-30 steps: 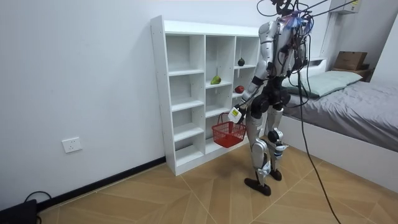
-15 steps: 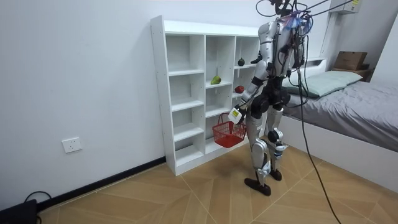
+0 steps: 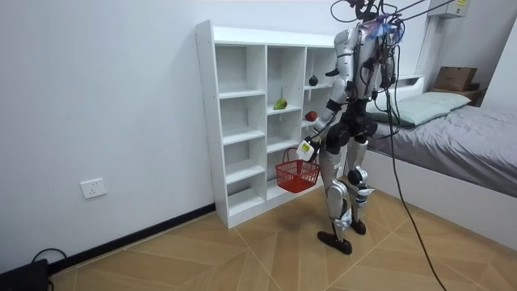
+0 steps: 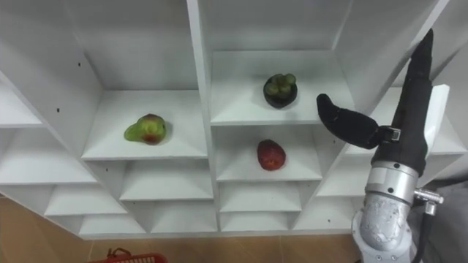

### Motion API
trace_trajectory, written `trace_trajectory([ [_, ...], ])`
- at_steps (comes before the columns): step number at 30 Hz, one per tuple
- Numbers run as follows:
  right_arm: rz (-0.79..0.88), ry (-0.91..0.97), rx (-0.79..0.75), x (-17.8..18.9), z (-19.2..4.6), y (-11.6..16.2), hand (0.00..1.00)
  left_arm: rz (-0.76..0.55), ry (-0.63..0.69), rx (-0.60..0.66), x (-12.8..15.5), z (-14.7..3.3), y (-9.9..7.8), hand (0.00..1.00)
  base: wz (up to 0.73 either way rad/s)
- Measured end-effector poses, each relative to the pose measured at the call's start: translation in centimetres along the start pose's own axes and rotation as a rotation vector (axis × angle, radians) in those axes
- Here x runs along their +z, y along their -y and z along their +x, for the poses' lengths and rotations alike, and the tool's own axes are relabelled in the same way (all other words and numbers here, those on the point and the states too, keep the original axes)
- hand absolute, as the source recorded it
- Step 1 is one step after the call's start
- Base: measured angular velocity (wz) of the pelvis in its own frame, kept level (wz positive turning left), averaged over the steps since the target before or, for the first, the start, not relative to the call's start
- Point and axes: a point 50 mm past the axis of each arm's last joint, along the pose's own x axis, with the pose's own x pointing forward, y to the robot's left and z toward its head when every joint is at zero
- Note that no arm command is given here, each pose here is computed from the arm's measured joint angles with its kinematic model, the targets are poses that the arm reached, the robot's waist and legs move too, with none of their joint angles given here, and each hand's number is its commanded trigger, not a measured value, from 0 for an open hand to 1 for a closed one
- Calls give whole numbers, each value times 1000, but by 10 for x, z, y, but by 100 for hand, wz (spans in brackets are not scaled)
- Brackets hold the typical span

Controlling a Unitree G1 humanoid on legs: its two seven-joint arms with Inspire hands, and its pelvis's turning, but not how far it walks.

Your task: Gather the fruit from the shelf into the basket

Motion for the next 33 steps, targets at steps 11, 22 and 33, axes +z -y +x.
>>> trace_trajectory([
  [11, 2, 15, -13, 3, 1, 1, 0, 36, 7, 1, 3, 1, 0, 100, 0],
  [22, 47, 160, -61, 32, 2, 5, 0, 74, 7, -10, 4, 1, 0, 100, -5],
  [33, 114, 181, 10, 39, -5, -1, 0, 85, 7, -16, 5, 2, 2, 100, -1],
])
